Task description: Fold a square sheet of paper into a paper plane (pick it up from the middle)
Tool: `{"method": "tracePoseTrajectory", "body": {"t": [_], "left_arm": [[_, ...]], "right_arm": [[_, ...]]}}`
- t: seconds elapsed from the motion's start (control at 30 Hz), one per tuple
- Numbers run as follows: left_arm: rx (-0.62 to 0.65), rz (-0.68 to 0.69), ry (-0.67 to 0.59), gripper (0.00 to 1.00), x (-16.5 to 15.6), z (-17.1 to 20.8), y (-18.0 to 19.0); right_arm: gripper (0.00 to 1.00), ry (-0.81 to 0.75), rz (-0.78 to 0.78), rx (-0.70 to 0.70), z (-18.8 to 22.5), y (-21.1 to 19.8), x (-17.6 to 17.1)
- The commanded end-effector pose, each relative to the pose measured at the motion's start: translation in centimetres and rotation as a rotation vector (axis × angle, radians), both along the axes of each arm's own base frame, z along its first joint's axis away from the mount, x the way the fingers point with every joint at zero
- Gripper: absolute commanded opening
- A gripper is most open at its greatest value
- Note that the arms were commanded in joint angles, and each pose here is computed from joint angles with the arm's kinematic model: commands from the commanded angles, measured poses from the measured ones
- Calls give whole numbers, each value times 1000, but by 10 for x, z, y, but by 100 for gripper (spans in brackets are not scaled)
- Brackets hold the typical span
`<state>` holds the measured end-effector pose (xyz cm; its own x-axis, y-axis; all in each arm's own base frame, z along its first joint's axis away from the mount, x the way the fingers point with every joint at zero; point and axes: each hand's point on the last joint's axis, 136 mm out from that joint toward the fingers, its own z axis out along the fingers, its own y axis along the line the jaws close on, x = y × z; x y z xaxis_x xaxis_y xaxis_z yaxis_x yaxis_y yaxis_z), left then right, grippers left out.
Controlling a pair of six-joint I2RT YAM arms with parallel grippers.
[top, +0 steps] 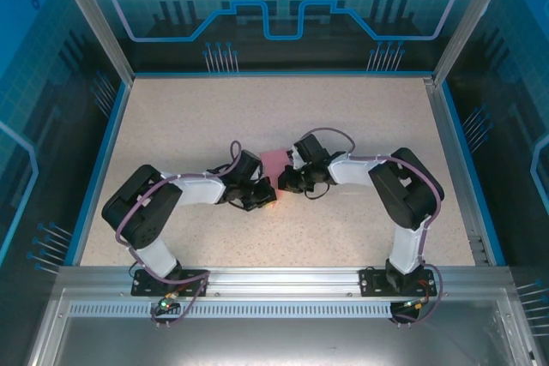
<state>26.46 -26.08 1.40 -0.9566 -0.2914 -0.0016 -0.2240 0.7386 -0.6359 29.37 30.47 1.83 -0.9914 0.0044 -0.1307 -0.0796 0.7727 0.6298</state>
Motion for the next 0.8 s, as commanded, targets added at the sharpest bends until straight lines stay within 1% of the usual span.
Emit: {"method": "tracePoseTrajectory", "body": {"t": [0.0,0.1,0.3,0.5,0.63,0.77], "left_arm": [[33,20,33,2,-7,-13,8],[50,19,53,1,-11,-20,10],[70,25,67,1,-13,-24,14],[84,32,75,0,-16,-28,18],[96,38,92,0,-19,-30,20],[136,43,125,0,-26,-35,27]], "right_arm": [[11,33,17,-15,-7,4,-6],[11,37,13,-31,-8,3,-5],[11,28,49,-2,6,11,-15],[11,76,41,-30,-9,8,-26],[10,85,11,-80,-19,-1,-18],[10,74,-28,-111,-24,-13,-2]]}}
